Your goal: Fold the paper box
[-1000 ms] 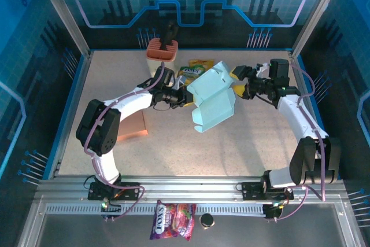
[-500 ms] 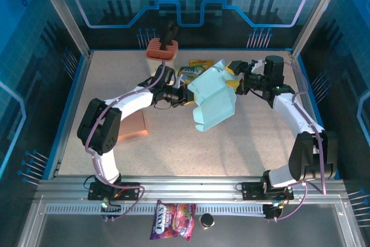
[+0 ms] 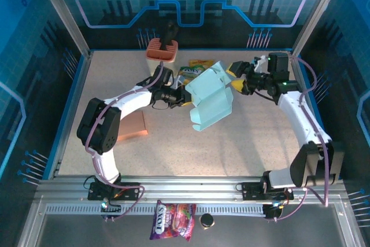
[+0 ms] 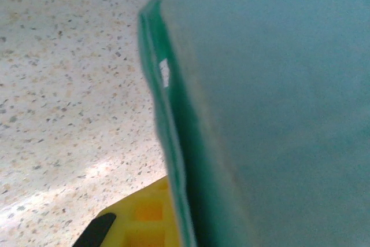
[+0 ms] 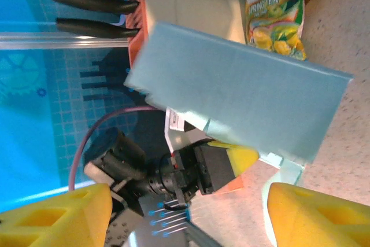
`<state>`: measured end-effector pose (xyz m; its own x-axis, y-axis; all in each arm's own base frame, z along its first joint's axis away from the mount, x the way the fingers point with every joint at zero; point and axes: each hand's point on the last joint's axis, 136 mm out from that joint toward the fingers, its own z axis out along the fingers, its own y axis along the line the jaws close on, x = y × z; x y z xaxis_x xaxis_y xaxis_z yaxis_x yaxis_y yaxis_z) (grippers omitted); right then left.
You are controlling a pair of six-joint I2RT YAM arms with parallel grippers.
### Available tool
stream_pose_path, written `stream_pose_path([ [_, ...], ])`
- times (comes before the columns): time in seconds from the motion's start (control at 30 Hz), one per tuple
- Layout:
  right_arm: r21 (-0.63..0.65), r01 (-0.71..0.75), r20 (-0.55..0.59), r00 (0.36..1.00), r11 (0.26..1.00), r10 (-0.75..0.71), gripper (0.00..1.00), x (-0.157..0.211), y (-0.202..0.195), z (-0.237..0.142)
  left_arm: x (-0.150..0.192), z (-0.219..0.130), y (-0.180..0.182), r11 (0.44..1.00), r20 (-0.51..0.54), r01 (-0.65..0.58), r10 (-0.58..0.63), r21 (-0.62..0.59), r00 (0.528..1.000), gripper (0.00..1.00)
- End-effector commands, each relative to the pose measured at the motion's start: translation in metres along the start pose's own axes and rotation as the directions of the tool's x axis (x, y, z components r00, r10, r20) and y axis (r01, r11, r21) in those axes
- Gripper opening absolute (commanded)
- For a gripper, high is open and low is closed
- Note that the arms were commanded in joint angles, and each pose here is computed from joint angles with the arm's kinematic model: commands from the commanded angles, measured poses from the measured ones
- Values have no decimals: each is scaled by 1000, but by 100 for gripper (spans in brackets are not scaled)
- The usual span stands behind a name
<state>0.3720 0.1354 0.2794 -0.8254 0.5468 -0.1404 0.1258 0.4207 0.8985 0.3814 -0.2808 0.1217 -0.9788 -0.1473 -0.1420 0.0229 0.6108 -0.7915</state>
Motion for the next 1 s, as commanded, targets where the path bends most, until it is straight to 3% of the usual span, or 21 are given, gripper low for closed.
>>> stream_pose_path([
  [0.0, 84, 133, 33, 990, 988, -136, 71, 6, 2, -29, -4, -18, -14, 999, -6, -49, 49, 7, 999, 0],
  [0.23, 110, 260, 101, 957, 959, -271, 60, -23, 6, -31, 8, -27, -18, 995, -85, -94, 96, 23, 992, 0],
  [0.47, 0, 447, -29, 894, 895, -447, 55, -38, 15, 4, 11, -35, -28, 990, -122, -110, 121, 90, 985, 0],
  [0.7, -37, 480, -136, 867, 877, -480, 56, -25, 1, 23, 11, -38, -29, 988, -148, -116, 131, 104, 980, 0],
  [0.97, -105, 515, -180, 831, 851, -526, 54, 0, 10, 35, 9, -36, -27, 989, -166, -112, 128, 99, 978, 0],
])
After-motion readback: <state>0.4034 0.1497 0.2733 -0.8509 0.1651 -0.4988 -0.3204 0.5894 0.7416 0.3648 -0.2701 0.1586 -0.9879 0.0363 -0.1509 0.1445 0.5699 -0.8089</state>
